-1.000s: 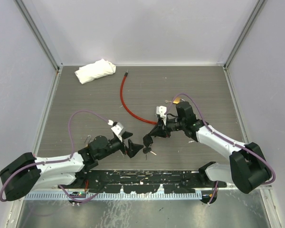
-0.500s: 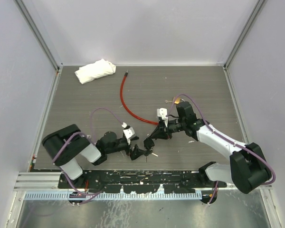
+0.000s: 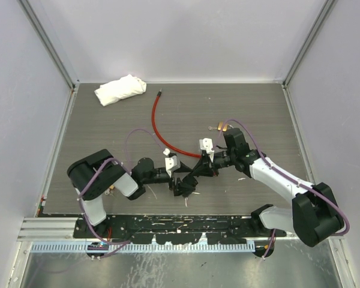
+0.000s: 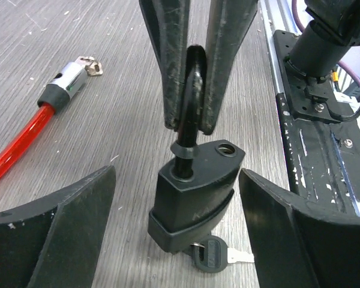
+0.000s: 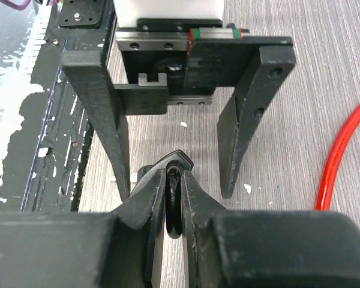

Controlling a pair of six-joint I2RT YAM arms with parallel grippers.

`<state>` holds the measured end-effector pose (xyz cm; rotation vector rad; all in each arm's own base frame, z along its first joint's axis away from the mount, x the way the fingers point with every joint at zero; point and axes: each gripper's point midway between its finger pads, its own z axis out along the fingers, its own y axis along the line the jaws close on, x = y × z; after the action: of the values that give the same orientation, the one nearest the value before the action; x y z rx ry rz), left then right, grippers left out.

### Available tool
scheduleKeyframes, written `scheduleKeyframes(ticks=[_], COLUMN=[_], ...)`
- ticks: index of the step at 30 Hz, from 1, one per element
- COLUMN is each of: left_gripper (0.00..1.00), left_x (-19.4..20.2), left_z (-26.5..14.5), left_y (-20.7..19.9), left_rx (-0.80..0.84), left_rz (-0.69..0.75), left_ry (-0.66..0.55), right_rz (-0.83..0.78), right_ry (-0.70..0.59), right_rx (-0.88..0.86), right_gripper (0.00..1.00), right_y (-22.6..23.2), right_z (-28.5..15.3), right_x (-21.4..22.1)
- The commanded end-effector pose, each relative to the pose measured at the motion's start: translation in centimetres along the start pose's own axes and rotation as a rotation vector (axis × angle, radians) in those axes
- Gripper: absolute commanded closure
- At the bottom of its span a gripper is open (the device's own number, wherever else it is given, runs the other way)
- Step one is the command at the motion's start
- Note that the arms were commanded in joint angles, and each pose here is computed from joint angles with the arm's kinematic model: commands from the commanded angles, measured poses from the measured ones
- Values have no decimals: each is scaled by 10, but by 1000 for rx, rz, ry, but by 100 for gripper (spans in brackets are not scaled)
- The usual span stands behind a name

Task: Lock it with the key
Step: Lock the lock.

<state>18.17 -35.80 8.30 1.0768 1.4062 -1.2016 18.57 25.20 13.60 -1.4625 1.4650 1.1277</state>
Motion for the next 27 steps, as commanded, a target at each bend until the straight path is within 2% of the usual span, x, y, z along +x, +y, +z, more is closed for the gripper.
scheduleKeyframes(ticks=[1, 5, 12, 17, 19, 20, 23, 27], left_gripper=[21, 37, 53, 86, 97, 100, 100, 100], left_x=[-19, -21, -16, -14, -14, -13, -9, -6], left_z=[10, 13, 9, 6, 4, 3, 0, -6], left_y=[-7, -6, -2, 3, 7, 9, 16, 20], left_rx=[107, 134, 141, 101, 71, 54, 7, -35], left_rz=[-19, -63, -97, -93, -81, -77, -62, -26], left_ry=[-62, -61, -48, -48, -47, -42, -9, 64], right_rz=[-153, -157, -168, -165, -163, -165, -154, -131], right_ry=[-94, -93, -85, -52, -25, -10, 51, 137], right_rx=[-32, -35, -33, -38, -35, -34, -25, 13], right_gripper=[99, 99, 99, 99, 99, 98, 91, 71], right_y=[0, 1, 1, 0, -2, -3, -8, -20], right_z=[-5, -6, -7, -6, -6, -6, -7, -9], right_x=[-45, -45, -44, -37, -32, -29, -18, -9])
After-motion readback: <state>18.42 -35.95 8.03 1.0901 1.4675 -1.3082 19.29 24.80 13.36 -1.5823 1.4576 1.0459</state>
